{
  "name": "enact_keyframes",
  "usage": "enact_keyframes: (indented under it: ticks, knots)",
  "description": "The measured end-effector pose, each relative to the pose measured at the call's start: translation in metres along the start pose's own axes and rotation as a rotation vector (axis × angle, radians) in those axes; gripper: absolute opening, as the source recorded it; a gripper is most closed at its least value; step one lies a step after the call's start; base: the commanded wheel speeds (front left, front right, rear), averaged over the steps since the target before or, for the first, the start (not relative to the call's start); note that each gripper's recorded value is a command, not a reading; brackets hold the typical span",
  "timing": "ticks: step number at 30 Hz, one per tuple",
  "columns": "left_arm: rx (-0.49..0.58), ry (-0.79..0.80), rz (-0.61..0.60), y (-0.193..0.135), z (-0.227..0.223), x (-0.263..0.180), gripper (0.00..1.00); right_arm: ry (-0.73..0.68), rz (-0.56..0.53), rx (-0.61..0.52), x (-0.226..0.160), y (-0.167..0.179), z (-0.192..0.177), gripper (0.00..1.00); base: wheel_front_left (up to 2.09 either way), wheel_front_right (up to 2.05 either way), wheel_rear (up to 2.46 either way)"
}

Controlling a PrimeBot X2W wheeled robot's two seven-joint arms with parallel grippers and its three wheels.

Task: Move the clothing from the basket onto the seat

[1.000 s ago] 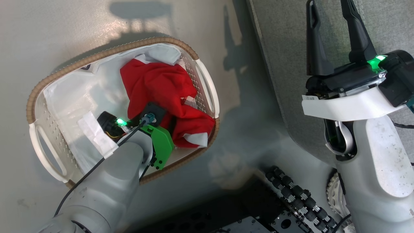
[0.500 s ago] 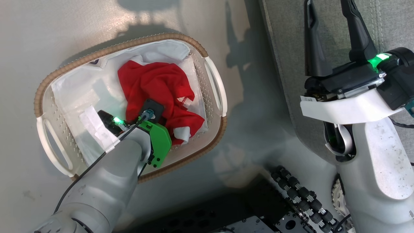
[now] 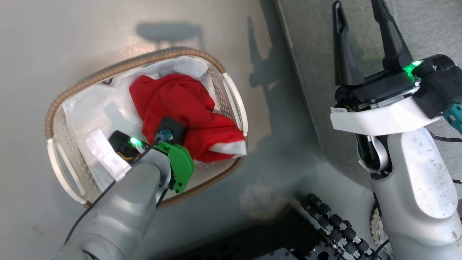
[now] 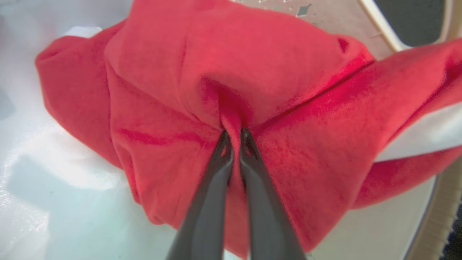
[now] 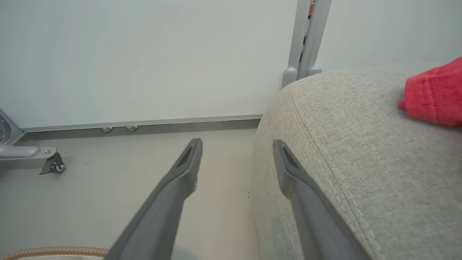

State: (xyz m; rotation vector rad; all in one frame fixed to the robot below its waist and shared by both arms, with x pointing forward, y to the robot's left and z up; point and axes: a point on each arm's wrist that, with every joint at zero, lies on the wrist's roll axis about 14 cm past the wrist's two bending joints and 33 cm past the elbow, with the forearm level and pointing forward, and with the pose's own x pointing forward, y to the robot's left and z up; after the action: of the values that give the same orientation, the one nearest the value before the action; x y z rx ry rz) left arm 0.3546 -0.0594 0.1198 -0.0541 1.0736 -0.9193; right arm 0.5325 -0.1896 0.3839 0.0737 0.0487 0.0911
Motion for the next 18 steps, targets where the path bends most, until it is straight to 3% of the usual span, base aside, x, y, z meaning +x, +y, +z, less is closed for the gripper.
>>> enact_keyframes:
  ticks: [18]
  knots:
    - [0.017,-0.204,0.005,-0.045,0.055,-0.070,0.00,-0.040,0.025,0.049,-0.038,0.025,0.052,1.00,0.00,0.00,0.00]
